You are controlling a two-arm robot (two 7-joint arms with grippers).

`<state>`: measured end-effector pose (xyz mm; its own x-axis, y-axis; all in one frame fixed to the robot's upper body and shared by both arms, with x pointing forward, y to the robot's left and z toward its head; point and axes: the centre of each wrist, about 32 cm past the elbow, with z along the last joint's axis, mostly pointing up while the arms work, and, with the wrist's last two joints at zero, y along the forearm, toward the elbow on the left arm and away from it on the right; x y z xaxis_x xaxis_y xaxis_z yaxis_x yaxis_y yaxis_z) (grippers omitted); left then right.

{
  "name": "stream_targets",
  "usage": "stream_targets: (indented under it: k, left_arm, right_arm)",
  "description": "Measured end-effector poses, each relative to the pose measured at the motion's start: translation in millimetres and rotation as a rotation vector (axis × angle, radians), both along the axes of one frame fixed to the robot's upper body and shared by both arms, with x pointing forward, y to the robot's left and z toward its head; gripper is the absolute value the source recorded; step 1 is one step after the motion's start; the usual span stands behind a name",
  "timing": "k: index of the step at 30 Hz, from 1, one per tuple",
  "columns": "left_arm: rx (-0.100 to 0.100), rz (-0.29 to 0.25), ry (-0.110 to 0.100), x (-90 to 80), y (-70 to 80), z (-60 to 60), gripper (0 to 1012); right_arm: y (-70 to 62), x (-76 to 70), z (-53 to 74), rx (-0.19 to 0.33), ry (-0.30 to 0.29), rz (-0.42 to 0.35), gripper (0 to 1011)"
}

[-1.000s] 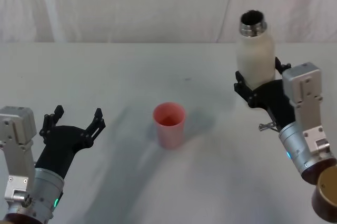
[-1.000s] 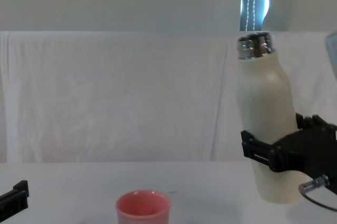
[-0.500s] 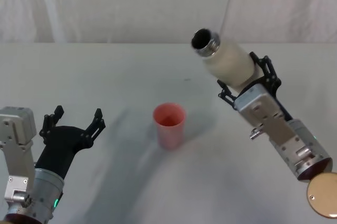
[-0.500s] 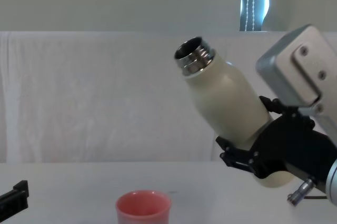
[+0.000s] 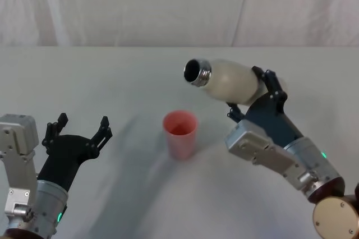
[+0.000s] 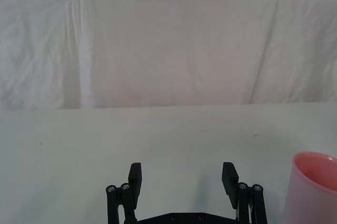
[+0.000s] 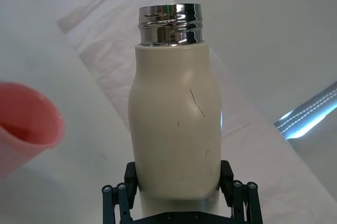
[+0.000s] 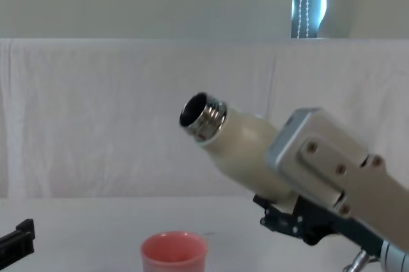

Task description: Grasp the thermos with one hand and pour water into the cup lid.

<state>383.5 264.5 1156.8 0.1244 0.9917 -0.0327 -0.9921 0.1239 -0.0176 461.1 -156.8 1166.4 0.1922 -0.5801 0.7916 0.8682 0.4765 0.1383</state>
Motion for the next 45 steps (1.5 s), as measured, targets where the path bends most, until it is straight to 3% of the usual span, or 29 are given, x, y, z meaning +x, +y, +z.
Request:
stream_targets:
  k: [20, 45]
  left_arm:
    - [0.0, 0.0, 0.0, 0.0, 0.0, 0.0, 1001]
    - [0.0, 0.0, 0.0, 0.0, 0.0, 0.0, 1001]
  right_arm:
    - [6.8, 6.3, -23.5, -0.212, -0.05, -0.025, 957]
    - [3.4, 13.4, -26.3, -0.335, -0.1, -0.041, 957]
